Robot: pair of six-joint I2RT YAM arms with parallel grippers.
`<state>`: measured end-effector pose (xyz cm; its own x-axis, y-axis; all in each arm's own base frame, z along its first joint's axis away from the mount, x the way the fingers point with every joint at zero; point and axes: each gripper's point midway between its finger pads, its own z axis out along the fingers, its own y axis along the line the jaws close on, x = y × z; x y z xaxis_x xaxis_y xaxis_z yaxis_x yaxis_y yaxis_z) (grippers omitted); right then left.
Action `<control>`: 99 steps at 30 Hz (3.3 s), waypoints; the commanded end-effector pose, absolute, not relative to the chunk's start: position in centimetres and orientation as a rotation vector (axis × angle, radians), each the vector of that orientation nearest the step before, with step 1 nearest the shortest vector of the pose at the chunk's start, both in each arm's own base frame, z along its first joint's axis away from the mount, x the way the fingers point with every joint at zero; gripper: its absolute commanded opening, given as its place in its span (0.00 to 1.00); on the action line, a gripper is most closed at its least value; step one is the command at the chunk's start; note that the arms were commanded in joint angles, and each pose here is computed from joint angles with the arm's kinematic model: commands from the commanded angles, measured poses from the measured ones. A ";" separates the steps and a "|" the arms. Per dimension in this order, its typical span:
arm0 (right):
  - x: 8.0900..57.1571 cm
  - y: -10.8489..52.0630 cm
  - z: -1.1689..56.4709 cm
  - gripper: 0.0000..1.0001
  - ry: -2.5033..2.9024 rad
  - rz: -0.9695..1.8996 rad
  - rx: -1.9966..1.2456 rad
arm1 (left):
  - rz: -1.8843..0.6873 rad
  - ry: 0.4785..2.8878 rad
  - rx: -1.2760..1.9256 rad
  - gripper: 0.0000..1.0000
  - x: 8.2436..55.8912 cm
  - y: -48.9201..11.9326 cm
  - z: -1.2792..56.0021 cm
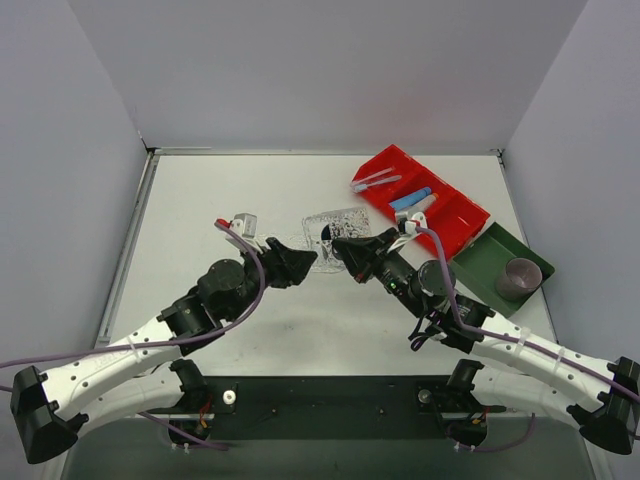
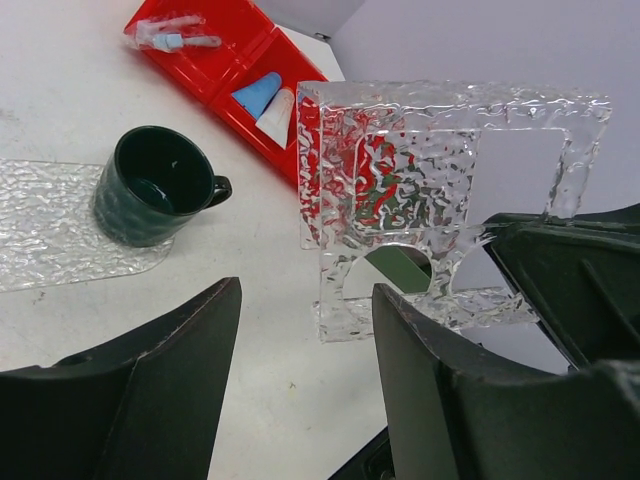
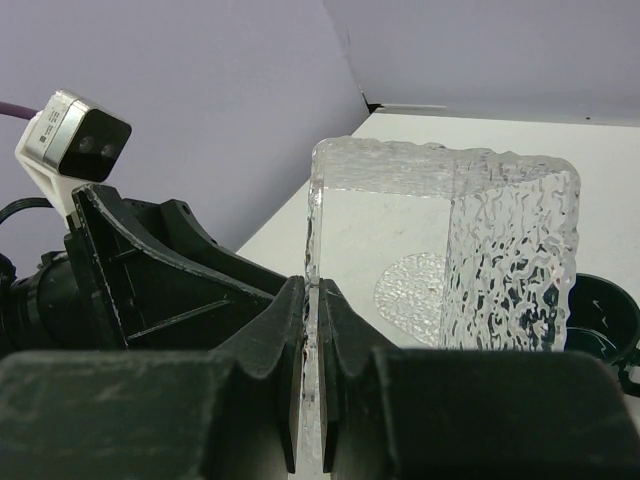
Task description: Prepare toiletry sets of a toothbrush and toothpaste on the tray
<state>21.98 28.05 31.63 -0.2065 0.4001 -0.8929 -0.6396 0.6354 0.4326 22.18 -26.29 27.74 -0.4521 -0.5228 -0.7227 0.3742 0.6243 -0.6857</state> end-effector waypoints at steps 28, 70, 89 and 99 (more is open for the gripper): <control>21.9 28.4 33.6 0.00 1.415 1.038 -0.125 | -1.140 1.700 -0.105 0.17 22.8 -29.6 29.9; 20.7 26.2 35.0 0.69 1.519 0.879 -0.287 | -0.951 1.803 -0.052 0.00 26.0 -25.6 30.0; 23.6 16.3 30.3 0.72 1.750 0.693 -0.080 | -0.737 2.121 -0.006 0.00 28.3 -16.9 24.0; 23.8 11.6 27.6 0.69 1.875 0.404 -0.014 | -0.544 2.258 -0.071 0.00 30.6 -15.6 20.0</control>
